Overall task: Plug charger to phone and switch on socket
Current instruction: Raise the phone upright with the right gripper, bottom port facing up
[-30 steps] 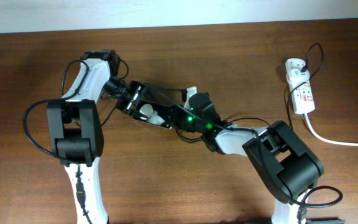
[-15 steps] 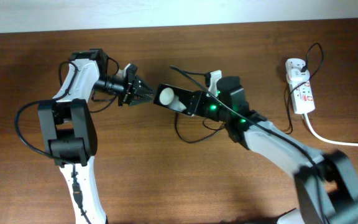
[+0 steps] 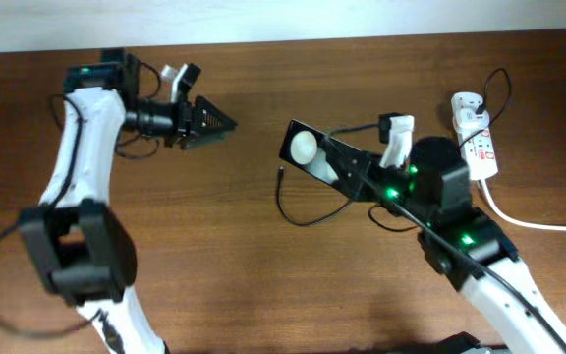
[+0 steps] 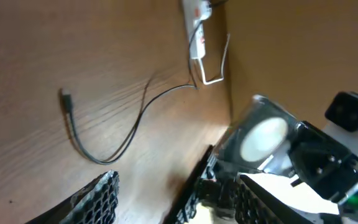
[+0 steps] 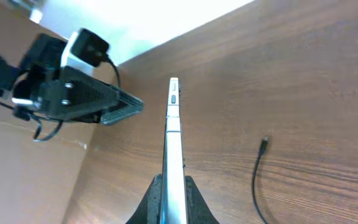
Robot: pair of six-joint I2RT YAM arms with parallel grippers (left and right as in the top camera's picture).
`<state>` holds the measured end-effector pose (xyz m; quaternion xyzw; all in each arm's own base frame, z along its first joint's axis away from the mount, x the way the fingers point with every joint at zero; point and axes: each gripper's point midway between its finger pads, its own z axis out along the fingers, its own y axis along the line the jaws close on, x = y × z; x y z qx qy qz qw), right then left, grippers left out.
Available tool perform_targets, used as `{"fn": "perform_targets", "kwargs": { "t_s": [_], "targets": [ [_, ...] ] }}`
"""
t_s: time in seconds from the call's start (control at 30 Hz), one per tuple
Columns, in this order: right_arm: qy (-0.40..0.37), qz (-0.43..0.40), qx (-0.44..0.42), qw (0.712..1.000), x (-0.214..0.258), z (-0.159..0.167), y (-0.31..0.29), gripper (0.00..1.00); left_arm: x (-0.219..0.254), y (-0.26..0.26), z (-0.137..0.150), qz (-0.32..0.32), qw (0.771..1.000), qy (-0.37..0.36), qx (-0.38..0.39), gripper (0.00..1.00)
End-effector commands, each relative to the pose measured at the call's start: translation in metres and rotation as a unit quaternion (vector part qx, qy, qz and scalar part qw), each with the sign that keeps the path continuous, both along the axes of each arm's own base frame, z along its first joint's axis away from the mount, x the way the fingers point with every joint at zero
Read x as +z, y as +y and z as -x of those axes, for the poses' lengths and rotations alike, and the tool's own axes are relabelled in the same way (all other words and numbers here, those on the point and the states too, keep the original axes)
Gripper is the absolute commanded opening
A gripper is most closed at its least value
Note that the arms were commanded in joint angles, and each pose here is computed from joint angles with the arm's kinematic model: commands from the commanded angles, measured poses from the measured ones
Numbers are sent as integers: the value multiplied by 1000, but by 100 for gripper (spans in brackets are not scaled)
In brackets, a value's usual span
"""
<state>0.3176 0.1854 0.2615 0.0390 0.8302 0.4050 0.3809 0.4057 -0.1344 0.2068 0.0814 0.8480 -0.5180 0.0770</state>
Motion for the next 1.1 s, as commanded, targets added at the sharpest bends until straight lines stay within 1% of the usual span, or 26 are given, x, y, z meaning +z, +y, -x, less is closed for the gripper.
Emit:
{"fn": "perform_targets", "kwargs": {
  "t_s": [0.0, 0.1, 0.13, 0.17, 0.2, 0.3, 0.43, 0.5, 0.6, 0.7, 0.8, 0.9, 0.97, 1.07],
  "targets": [
    [-40, -8, 4, 999, 31, 17, -6, 4, 56, 2, 17, -20, 995, -96, -4, 64],
    [-53, -4, 7, 999, 41, 34, -13, 4, 81, 1, 30, -22, 992, -127, -5, 68],
    [-57, -6, 7, 998, 45, 38, -14, 4, 85, 1, 32, -22, 991, -132, -5, 71],
    [-59, -7, 7, 998, 46, 40, -15, 4, 85, 1, 32, -22, 991, -133, -5, 89],
    [-62, -8, 7, 998, 48, 42, -16, 4, 85, 1, 33, -22, 991, -133, -5, 99],
    [-56, -10, -5, 998, 47, 38, -21, 4, 85, 1, 31, -22, 990, -137, -4, 99],
    [-10, -35, -46, 998, 35, 23, -35, 4, 86, 1, 28, -22, 989, -147, -4, 99],
    [8, -60, -48, 997, 34, 15, -32, 4, 87, 0, 27, -22, 988, -152, -5, 99],
    [4, -112, -30, 993, 46, -1, -18, 4, 87, 0, 27, -21, 988, -151, -4, 99],
    [7, -176, -51, 983, 55, -30, -13, 4, 88, 1, 24, -19, 990, -141, 6, 99],
    [-6, -234, -74, 970, 67, -56, -12, 4, 90, 1, 19, -15, 991, -130, 21, 99],
    [12, -294, -105, 950, 65, -80, -13, 4, 94, 1, 10, -9, 992, -116, 45, 99],
    [28, -325, -112, 939, 60, -91, -10, 4, 96, -3, 5, -5, 992, -114, 51, 99],
    [20, -342, -119, 932, 60, -99, -1, 4, 101, -17, 1, 4, 992, -119, 47, 99]
  ]
}}
